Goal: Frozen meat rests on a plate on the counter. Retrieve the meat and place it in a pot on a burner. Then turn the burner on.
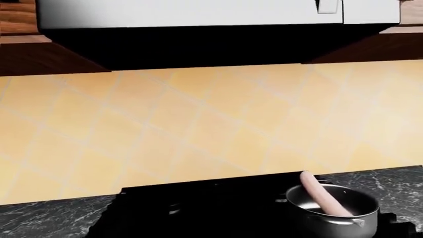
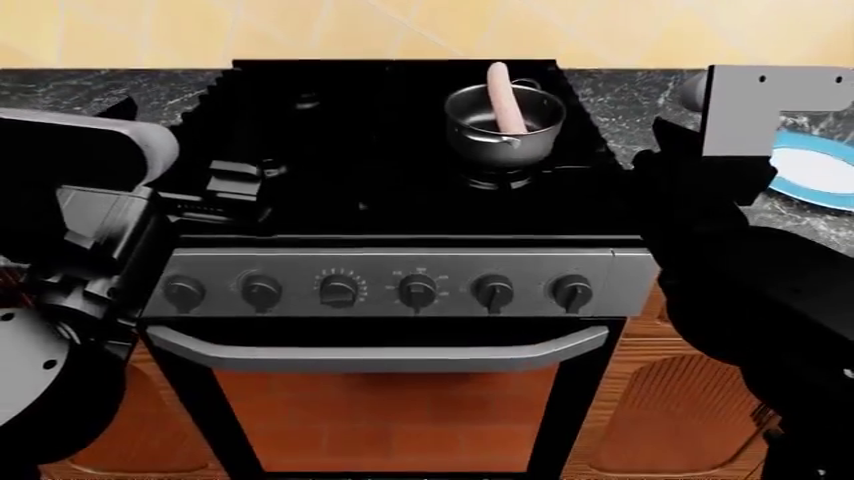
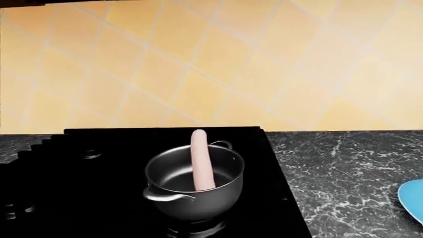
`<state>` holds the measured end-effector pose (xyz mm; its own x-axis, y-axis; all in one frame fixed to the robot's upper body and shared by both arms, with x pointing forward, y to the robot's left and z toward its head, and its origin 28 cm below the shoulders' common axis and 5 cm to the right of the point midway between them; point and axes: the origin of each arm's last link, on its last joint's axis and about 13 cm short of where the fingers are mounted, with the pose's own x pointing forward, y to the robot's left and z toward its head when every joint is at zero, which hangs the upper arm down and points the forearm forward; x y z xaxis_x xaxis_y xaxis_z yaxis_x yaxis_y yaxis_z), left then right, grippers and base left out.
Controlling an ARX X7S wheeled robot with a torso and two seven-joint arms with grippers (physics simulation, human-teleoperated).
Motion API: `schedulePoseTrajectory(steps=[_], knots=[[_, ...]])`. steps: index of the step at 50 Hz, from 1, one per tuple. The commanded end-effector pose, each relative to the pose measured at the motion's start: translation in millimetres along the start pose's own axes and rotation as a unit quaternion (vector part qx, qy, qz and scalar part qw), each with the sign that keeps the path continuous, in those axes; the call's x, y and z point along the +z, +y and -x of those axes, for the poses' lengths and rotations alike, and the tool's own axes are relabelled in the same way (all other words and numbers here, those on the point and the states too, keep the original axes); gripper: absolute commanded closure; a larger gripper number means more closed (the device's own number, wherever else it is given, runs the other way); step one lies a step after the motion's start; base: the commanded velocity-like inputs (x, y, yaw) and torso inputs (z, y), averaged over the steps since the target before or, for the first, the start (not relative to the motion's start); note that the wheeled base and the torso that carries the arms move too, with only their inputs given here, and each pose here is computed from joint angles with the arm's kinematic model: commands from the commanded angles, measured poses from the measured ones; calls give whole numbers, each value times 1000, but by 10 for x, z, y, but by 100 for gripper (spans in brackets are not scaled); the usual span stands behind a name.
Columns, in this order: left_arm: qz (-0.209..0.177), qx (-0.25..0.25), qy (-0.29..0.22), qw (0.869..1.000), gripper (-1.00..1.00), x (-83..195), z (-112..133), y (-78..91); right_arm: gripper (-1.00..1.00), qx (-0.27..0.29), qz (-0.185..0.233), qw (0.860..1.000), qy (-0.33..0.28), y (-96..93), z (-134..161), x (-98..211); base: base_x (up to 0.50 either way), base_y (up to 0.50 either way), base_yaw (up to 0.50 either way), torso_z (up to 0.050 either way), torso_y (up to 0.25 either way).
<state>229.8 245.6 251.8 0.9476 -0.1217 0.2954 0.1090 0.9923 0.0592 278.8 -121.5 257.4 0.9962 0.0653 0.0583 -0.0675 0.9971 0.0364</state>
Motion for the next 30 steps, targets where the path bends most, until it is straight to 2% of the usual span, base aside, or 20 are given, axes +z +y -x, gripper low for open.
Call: schedulePoseTrajectory(steps=[1, 16, 30], knots=[[-2, 4, 14, 1000, -100, -36, -12, 8, -100, 5, 3, 1000, 0, 15, 5, -2, 0, 0, 0, -50, 0], [-1, 4, 13, 1000, -100, -31, 23, 11, -100, 0, 10, 1000, -15, 72, 91, 18, 0, 0, 0, -50, 0], [-6, 2, 5, 1000, -100, -5, 71, 10, -100, -15, -7, 1000, -24, 115, 251, -111, 0, 0, 0, -50, 0]])
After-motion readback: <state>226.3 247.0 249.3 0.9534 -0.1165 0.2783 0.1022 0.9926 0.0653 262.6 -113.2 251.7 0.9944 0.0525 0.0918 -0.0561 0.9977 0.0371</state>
